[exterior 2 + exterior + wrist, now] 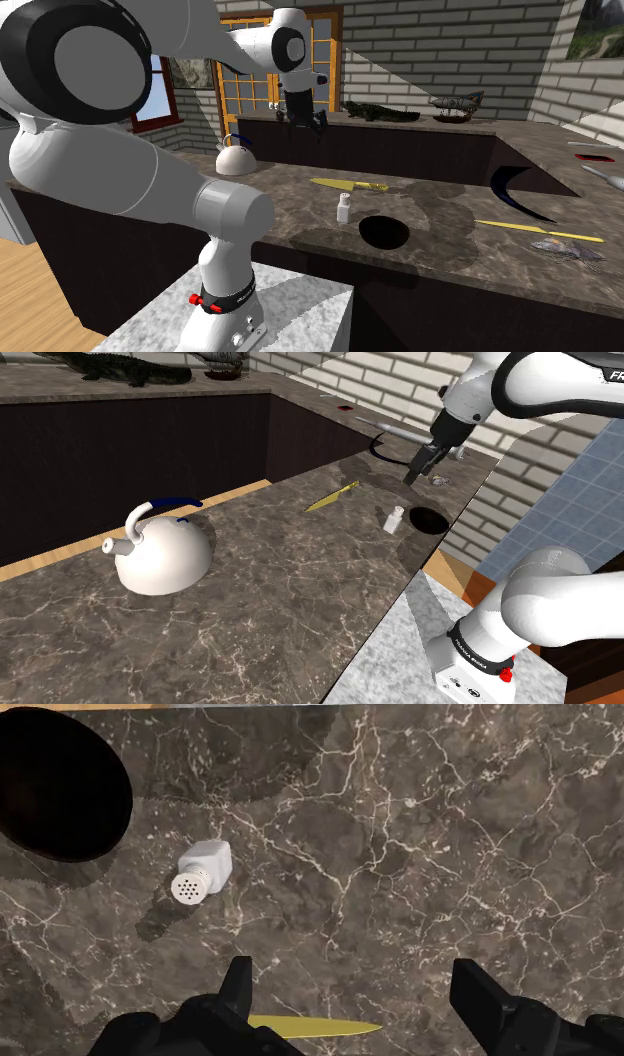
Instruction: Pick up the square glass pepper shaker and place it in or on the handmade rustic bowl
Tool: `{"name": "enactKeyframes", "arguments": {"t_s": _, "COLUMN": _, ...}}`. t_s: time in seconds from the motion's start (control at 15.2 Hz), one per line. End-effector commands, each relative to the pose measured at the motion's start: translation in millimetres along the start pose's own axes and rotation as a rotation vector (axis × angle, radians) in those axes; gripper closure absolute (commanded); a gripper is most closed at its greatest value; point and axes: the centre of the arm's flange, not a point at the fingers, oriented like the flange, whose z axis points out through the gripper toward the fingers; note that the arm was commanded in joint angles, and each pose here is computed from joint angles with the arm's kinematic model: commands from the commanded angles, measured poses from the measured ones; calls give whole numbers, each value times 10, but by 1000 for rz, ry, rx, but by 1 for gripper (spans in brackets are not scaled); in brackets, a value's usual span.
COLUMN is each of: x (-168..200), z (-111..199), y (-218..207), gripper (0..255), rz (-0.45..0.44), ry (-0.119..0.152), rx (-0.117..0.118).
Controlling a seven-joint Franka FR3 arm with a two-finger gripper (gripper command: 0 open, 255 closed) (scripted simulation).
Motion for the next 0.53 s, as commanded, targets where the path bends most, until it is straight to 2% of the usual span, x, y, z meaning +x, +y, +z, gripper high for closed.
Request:
{"name": "enactKeyframes", "arguments": {"t_s": 0.0, "x": -58, "z": 184, "y": 197, "gripper": 0, "rz": -15, "ry": 12, "rx": 9}}
{"name": "enactKeyframes", "arguments": {"t_s": 0.46, "x": -201, "z": 942, "y": 775, "gripper": 0, "rz": -59, "ry": 47, "rx": 43}}
